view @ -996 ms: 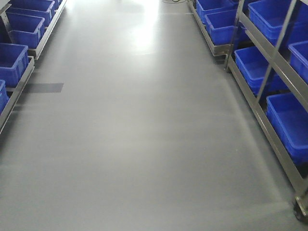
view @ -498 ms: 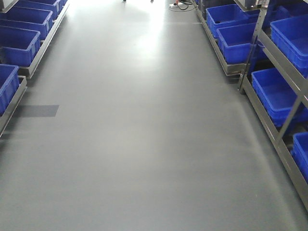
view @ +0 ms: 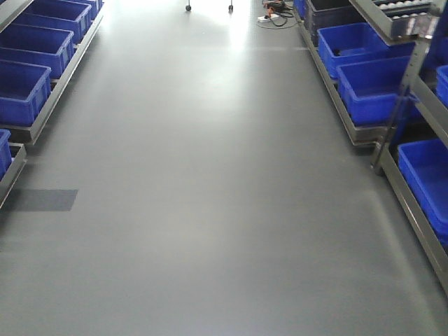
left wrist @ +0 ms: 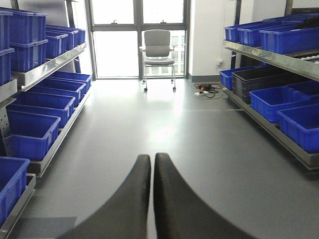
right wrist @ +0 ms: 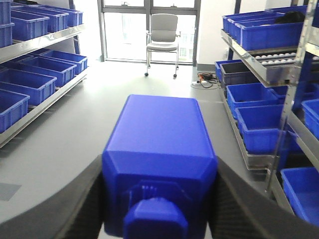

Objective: Pour parts from conveyor to right shelf
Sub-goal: 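Turn and drive down the aisle between blue-bin shelves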

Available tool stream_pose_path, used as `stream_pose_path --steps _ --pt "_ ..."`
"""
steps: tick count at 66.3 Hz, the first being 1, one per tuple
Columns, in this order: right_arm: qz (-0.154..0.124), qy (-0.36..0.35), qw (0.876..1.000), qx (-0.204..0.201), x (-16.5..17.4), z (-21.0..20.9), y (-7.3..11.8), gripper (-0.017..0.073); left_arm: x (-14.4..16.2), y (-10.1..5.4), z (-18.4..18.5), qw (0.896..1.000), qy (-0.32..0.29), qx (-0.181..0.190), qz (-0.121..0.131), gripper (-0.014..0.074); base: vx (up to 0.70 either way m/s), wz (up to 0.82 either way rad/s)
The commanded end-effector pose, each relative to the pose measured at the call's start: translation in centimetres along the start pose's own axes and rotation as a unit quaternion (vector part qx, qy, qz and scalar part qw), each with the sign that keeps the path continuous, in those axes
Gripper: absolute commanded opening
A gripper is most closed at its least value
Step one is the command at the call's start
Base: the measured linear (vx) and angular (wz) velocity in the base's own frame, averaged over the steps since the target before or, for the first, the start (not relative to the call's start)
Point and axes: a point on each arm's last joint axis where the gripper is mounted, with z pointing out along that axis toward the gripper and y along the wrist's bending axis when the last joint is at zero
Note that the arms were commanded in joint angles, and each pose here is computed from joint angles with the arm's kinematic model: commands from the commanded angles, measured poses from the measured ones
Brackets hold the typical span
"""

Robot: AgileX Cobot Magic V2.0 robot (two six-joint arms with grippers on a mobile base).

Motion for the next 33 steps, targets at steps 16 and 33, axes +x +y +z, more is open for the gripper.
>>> stream_pose_path --steps 16,33 --pt "-0.003 -0.051 0.999 0.011 -1.43 -0.42 -0.17 -0.0001 -1.38 -0.06 -0.24 0.999 -0.052 0.004 -0.007 -0.0006 0.62 0.16" --pt "-0.004 -0.051 0.999 0.012 -1.43 -0.42 -0.17 -0.0001 -1.38 -0.06 -0.24 0.999 -0.052 0.004 -0.007 -0.0006 0.59 0.17"
